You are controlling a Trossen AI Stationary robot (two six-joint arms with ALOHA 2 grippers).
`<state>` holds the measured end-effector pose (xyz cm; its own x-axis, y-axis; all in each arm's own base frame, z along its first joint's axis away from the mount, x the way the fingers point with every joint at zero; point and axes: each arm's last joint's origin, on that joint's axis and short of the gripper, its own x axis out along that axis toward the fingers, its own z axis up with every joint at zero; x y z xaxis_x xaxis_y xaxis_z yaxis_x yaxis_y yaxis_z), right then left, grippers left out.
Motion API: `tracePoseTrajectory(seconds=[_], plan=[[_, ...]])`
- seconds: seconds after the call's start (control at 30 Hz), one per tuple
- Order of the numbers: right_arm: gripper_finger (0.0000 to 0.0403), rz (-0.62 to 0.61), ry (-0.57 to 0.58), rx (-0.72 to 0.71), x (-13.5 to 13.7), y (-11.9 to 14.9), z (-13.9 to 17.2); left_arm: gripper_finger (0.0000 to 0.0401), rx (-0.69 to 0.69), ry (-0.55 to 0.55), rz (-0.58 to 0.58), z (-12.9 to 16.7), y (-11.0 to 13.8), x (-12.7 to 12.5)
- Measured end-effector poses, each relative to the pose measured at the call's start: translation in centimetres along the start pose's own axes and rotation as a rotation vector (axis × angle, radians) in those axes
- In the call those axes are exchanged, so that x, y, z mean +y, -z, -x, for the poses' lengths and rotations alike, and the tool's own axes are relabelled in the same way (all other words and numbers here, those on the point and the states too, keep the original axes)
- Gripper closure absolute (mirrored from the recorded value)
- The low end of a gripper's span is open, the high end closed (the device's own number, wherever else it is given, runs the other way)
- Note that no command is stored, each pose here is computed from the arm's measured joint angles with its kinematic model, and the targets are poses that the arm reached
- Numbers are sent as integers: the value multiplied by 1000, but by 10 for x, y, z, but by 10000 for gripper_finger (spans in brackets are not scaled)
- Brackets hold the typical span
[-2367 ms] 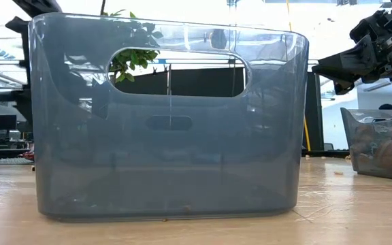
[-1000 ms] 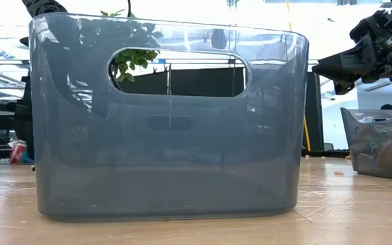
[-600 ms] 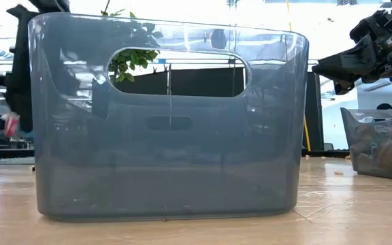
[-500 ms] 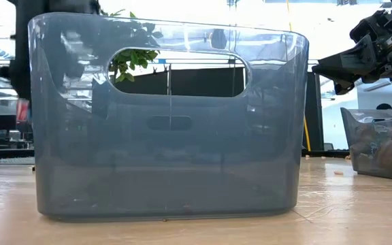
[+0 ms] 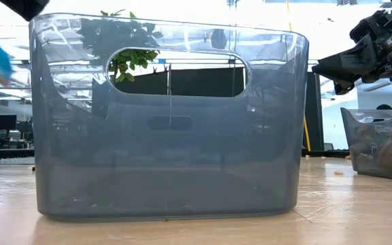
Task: Pick and place Granola Bars by type
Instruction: Put the red granola bar into the left black bin
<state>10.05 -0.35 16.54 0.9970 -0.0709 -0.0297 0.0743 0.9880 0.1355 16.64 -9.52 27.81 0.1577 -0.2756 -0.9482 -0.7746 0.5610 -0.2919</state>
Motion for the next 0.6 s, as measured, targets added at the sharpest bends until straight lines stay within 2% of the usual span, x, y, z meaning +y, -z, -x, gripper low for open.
tracePoseTrajectory(seconds=[0.2,0.4,0.6], plan=[[316,0,0,0,0,0,0,389,38,89,153,-5,48,-16],[316,0,0,0,0,0,0,390,84,12,325,-26,84,-22],[316,0,0,0,0,0,0,384,69,-44,389,-46,95,-27]])
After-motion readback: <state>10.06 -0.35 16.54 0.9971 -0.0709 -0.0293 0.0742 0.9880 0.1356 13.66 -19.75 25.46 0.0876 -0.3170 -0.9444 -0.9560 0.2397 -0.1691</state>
